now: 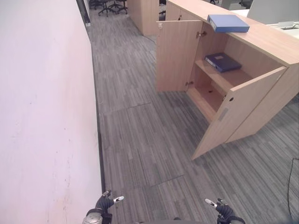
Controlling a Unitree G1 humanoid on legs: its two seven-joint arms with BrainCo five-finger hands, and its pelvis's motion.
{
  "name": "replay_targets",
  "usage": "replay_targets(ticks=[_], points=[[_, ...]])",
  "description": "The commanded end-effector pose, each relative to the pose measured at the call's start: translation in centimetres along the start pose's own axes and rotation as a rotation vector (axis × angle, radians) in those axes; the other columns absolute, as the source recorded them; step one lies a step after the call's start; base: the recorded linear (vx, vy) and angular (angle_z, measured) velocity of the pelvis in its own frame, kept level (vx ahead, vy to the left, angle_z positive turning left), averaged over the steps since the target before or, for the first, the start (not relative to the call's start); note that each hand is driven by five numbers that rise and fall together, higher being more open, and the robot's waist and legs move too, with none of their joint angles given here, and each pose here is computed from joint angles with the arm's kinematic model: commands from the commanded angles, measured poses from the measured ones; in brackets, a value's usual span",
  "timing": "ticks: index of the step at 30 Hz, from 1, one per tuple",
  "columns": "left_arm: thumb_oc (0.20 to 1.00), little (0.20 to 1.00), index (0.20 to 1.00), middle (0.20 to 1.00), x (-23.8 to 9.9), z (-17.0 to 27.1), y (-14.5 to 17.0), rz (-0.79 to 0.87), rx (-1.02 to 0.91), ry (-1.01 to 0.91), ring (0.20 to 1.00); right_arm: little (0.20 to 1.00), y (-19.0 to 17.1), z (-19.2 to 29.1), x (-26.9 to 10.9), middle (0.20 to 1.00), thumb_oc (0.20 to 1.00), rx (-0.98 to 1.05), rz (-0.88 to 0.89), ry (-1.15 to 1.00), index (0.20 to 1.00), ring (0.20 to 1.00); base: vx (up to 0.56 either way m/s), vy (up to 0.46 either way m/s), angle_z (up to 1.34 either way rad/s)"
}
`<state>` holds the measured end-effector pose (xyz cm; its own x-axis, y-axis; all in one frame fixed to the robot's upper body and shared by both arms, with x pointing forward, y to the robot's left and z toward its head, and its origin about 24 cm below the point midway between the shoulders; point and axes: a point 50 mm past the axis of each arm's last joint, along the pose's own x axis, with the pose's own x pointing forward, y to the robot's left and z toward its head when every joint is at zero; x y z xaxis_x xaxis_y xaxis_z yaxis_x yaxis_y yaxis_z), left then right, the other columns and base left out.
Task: Put the empty folder in the office cabinet
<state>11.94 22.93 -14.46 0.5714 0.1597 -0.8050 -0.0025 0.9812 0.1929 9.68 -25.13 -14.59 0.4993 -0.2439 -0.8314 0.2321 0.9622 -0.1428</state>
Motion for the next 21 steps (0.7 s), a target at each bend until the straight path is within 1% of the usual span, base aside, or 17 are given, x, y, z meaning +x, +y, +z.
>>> replay_targets(ticks=[1,21], points=[[1.0,1.0,1.0,1.0,0.46,1.06,0.07,-0.005,0.028,-0.028,1.0,1.0,-0.64,1.22,0.51,1.0,1.0,0.007,-0.02,-0.016,1.0,1.0,0.04,-0.013,-0.01],[1.0,1.0,1.0,1.0,0.54,1.41,0.22,-0.002,0.014,-0.036,1.0,1.0,-0.8,0.82,0.48,1.0,1.0,0.005,-0.019,0.008,1.0,1.0,0.03,-0.022,0.0]])
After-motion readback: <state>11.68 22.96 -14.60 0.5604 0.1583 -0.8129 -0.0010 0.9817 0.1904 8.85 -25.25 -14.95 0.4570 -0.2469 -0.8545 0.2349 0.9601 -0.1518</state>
